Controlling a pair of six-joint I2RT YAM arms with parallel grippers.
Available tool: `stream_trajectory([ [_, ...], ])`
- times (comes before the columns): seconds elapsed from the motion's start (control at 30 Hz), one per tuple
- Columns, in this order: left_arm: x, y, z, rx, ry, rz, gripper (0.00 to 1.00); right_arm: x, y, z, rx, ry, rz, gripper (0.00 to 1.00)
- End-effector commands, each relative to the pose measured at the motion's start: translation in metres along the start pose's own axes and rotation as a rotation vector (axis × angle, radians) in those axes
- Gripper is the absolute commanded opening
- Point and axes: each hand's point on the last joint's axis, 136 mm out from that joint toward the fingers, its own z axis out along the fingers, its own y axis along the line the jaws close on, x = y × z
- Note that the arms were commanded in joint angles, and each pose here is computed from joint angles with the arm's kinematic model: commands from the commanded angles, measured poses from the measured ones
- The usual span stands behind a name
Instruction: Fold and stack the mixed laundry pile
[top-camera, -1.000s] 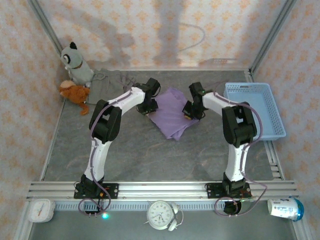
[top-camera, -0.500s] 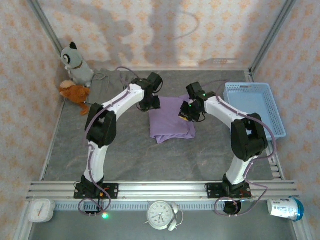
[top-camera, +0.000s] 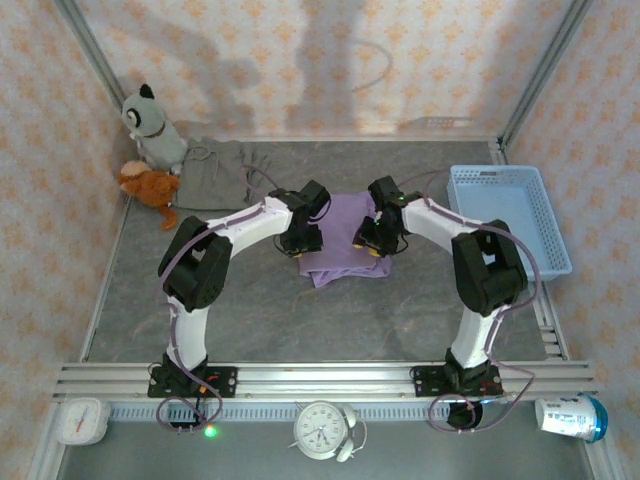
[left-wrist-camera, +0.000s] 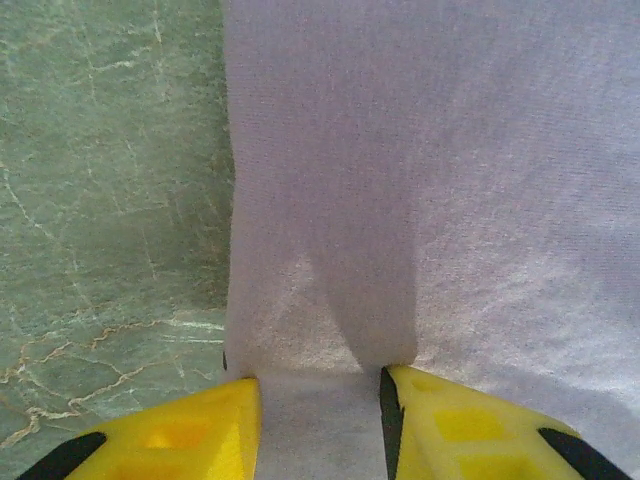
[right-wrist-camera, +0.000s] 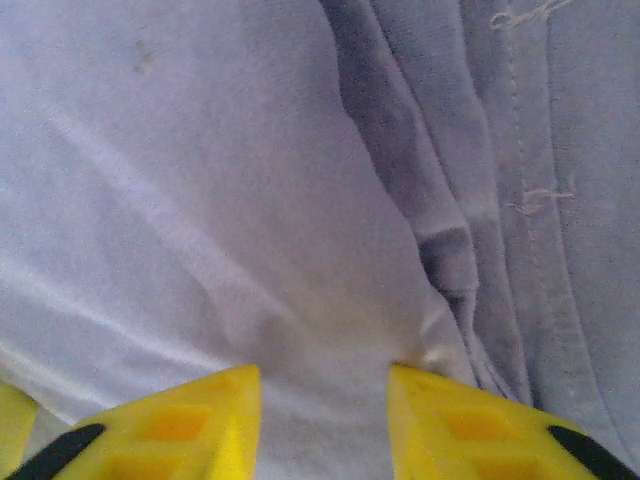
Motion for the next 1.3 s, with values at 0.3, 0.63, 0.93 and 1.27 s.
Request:
stream_trajectory([
  [0.3,-0.093,-0.003,-0.044,0.103,-0.216,-0.041,0.0,0.019,-0.031,-0.006,0.075,-0.011,-0.014,0.43],
  [0.63,-0.15,-0.027,-0.013,0.045,-0.212,-0.006,0.0,0.014,-0.024,0.005,0.041,-0.008,0.028,0.23],
  [0.93,-0.137,0.006,0.051,-0.112,-0.091,-0.041,0.0,0.009,-0.028,-0.024,0.101,-0.037,0.014,0.0],
  [1.27,-0.11,0.019,0.08,-0.168,-0.011,0.004,0.0,0.011,-0.095,-0.019,0.187,-0.015,0.059,0.0],
])
